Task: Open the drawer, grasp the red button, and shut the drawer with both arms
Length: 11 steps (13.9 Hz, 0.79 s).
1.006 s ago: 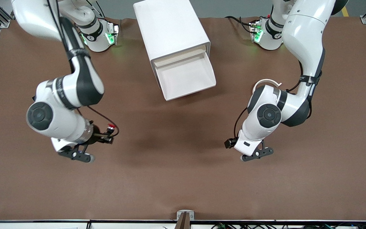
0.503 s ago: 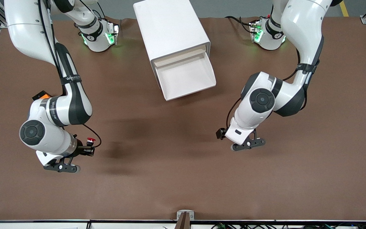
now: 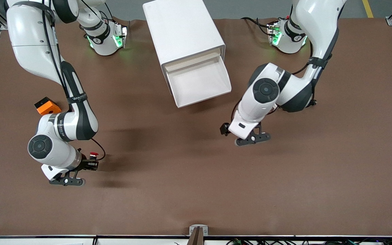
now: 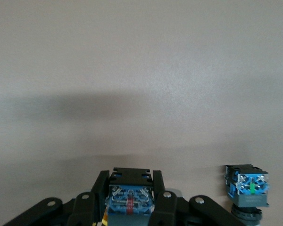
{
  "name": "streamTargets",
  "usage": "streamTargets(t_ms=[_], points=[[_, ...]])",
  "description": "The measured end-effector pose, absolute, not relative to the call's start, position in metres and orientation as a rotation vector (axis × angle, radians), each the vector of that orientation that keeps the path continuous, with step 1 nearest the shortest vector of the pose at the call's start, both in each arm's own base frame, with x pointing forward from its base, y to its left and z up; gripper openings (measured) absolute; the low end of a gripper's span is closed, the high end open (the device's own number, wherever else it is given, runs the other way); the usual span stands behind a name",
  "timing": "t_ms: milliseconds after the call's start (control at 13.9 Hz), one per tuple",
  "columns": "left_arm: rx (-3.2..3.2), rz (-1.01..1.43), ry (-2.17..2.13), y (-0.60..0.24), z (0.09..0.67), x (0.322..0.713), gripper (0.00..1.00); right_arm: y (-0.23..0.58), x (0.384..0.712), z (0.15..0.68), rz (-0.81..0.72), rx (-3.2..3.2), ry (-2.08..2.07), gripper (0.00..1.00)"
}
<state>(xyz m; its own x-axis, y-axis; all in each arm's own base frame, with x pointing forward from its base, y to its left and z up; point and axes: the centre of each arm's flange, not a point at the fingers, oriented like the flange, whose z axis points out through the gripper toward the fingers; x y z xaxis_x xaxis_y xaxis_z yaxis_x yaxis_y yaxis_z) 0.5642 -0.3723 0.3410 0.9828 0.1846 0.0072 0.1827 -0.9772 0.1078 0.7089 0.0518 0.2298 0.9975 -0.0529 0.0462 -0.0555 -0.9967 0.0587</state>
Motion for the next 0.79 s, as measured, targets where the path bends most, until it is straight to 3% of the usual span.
streamTargets(t_ms=[791], points=[[2.977, -0.023, 0.354, -0.422, 0.309, 0.495, 1.0, 0.028, 0.694, 0.192, -0.006, 3.072, -0.13, 0.41]])
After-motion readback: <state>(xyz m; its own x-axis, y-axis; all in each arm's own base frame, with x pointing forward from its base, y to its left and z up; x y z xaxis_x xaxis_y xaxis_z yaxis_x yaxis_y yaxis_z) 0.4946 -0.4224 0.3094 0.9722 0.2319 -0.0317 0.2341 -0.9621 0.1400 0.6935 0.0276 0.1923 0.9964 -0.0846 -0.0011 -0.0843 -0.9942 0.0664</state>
